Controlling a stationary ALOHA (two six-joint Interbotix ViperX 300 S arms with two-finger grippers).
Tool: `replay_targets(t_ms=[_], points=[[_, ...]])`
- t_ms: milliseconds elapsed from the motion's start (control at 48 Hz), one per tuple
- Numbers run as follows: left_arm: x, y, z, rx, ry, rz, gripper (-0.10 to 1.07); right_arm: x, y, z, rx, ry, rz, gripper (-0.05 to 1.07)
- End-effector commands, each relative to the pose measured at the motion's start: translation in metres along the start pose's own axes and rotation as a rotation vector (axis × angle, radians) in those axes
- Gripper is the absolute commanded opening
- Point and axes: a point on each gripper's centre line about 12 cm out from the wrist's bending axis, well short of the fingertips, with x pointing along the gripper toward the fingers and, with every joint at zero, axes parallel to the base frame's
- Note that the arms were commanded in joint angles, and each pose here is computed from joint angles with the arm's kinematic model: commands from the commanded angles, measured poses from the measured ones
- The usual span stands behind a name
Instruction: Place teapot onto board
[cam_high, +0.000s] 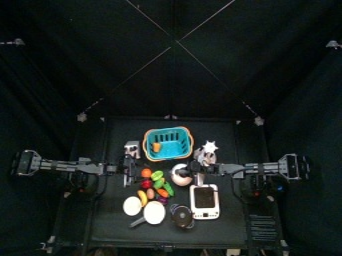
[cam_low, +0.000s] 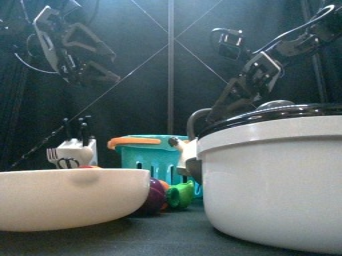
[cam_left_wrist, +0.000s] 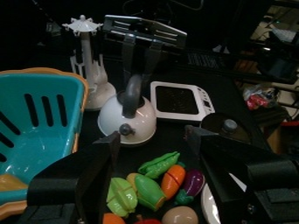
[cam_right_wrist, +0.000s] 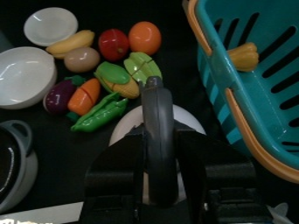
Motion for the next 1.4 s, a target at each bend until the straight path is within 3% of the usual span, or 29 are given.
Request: replay_targets(t_ms=[0,125,333,625,1042,1375], points=[[0.0,0.0,0.005,0.0,-0.018,-0.001,0.96,0.003,-0.009,0.009,0.012,-0.029,-0.023,0.59],[0.0,0.0,0.002,0.0,-0.014,0.0,0.96,0.012,-0.013,0.008,0.02,-0.022,-0.03,0.63],[-0.002,0.0,0.004,0.0,-0.02,0.001,0.96,0.026,-0.014,0.008,0.016,-0.015,-0.029,0.78],[-0.005,0.0,0.005,-0.002,-0.029,0.0,0.96,0.027,-0.015,0.019,0.008,-0.037,-0.031,1.01],[-0.007,0.002,-0.001,-0.02,-0.019,0.007,0.96,-0.001,-0.007,0.033,-0.028,-0.12,-0.017,1.01],[-0.007,0.003,-0.001,-0.023,-0.022,0.013,0.96,-0.004,0.002,0.027,-0.038,-0.12,0.006,1.01]])
